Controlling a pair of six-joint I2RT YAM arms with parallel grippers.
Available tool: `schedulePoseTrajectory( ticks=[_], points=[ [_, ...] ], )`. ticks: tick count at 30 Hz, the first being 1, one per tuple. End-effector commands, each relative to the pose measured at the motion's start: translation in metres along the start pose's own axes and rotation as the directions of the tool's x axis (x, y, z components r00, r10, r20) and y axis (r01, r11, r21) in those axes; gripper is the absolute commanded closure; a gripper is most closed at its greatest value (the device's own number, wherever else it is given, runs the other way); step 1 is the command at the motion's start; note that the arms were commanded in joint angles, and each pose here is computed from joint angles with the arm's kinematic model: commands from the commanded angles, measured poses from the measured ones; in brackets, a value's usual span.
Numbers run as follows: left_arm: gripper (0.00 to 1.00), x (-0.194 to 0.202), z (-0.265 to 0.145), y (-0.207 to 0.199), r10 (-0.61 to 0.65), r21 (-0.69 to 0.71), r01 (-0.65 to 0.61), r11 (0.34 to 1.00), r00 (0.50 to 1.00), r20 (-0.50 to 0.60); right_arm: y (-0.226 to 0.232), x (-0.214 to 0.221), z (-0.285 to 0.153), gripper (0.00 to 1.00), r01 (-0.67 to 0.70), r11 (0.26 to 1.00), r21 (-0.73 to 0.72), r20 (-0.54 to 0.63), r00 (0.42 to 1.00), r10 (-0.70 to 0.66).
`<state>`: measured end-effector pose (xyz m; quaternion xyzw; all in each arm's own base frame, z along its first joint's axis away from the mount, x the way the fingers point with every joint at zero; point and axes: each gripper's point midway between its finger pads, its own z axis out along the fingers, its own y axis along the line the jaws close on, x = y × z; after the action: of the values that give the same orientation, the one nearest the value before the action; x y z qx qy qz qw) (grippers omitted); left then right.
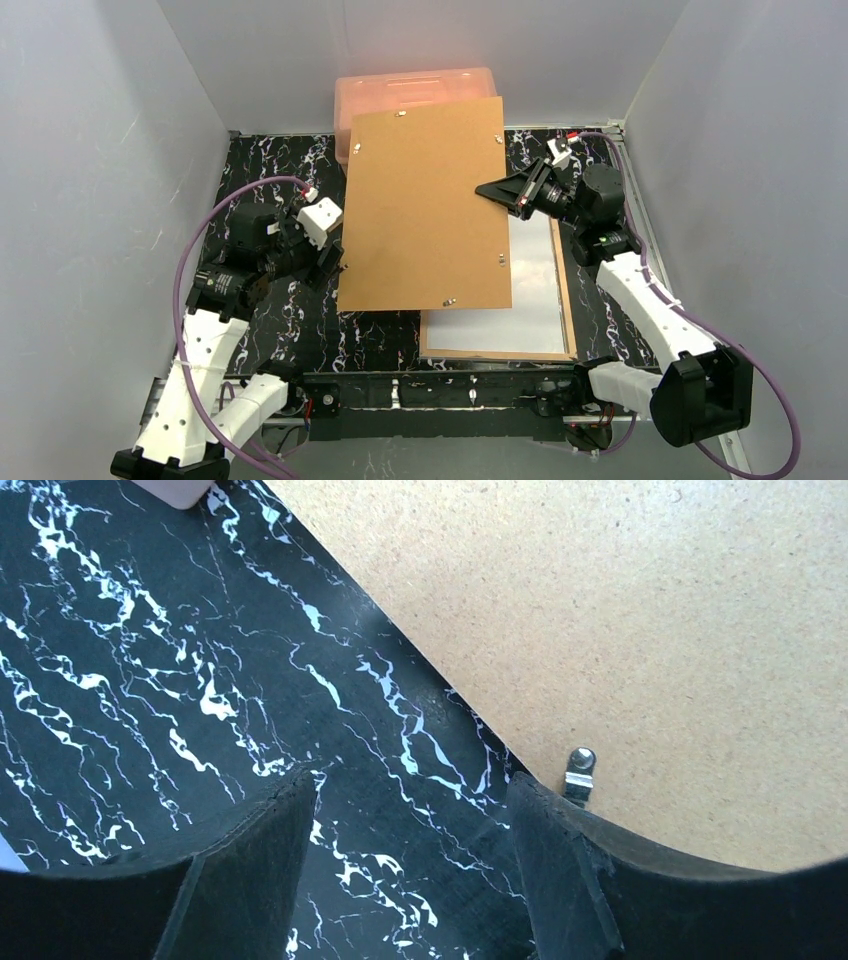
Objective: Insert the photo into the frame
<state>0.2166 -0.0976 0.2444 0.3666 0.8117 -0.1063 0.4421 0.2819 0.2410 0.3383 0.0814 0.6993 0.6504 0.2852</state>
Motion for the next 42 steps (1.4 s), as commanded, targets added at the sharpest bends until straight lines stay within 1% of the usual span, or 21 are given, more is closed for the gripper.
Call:
schedulePoseTrajectory(
  ticks=[1, 8, 12, 18, 21, 25, 26, 30, 32, 34, 35, 37, 38, 42],
  points=[
    [0.32, 0.001, -0.003, -0.018, -0.018, 0.072, 0.017, 0.997, 1.0, 0.011, 0.035, -0.015, -0.006, 0.99, 0.085, 0.994, -0.076, 0.131, 0.989, -0.074],
    [0.32, 0.0, -0.005, -0.022, -0.019, 0.09, 0.017, 0.996, 1.0, 0.017, 0.025, -0.01, -0.002, 0.99, 0.08, 0.997, -0.022, 0.172, 0.982, -0.075],
    [0.32, -0.001, -0.007, -0.031, -0.027, 0.131, 0.024, 0.991, 0.999, 0.022, 0.018, -0.007, 0.0, 0.99, 0.076, 0.997, 0.01, 0.195, 0.978, -0.076],
    [0.33, 0.006, -0.007, -0.034, -0.008, 0.144, 0.007, 0.99, 1.0, 0.005, 0.006, -0.007, 0.0, 0.99, 0.054, 0.996, 0.074, 0.262, 0.962, -0.071],
    [0.32, 0.01, -0.008, -0.037, -0.01, 0.152, 0.011, 0.988, 1.0, -0.006, 0.007, -0.008, -0.003, 0.99, 0.056, 0.995, 0.081, 0.292, 0.953, -0.077],
    [0.28, 0.008, -0.016, -0.042, -0.028, 0.165, 0.028, 0.986, 1.0, 0.001, 0.01, -0.011, -0.009, 0.99, 0.085, 0.993, 0.084, 0.323, 0.94, -0.107],
    [0.26, 0.006, -0.018, -0.041, -0.031, 0.156, 0.03, 0.987, 1.0, 0.002, 0.011, -0.011, -0.009, 0.99, 0.101, 0.991, 0.089, 0.314, 0.941, -0.124],
    [0.22, 0.008, -0.022, -0.034, -0.035, 0.119, 0.038, 0.992, 0.999, -0.028, 0.002, -0.002, -0.012, 0.99, 0.173, 0.967, 0.185, 0.23, 0.949, -0.214],
    [0.21, 0.012, -0.021, -0.034, -0.031, 0.12, 0.036, 0.992, 0.999, -0.045, -0.007, 0.008, -0.015, 0.99, 0.192, 0.96, 0.205, 0.149, 0.963, -0.224],
    [0.21, 0.017, -0.019, -0.035, -0.03, 0.123, 0.037, 0.992, 0.998, -0.059, -0.025, 0.016, -0.022, 0.99, 0.191, 0.947, 0.259, 0.052, 0.976, -0.212],
    [0.21, 0.019, -0.018, -0.035, -0.033, 0.126, 0.041, 0.991, 0.997, -0.067, -0.033, 0.018, -0.028, 0.99, 0.191, 0.939, 0.287, 0.026, 0.978, -0.206],
    [0.21, 0.023, -0.015, -0.036, -0.039, 0.132, 0.049, 0.99, 0.996, -0.079, -0.042, 0.014, -0.045, 0.99, 0.198, 0.923, 0.331, 0.02, 0.976, -0.217],
    [0.21, 0.026, -0.013, -0.038, -0.043, 0.14, 0.055, 0.989, 0.995, -0.087, -0.049, 0.006, -0.057, 0.99, 0.183, 0.913, 0.363, 0.038, 0.977, -0.211],
    [0.21, 0.03, -0.01, -0.04, -0.04, 0.153, 0.054, 0.987, 0.995, -0.094, -0.061, -0.011, -0.084, 0.99, 0.153, 0.903, 0.401, 0.042, 0.982, -0.185]
  ],
)
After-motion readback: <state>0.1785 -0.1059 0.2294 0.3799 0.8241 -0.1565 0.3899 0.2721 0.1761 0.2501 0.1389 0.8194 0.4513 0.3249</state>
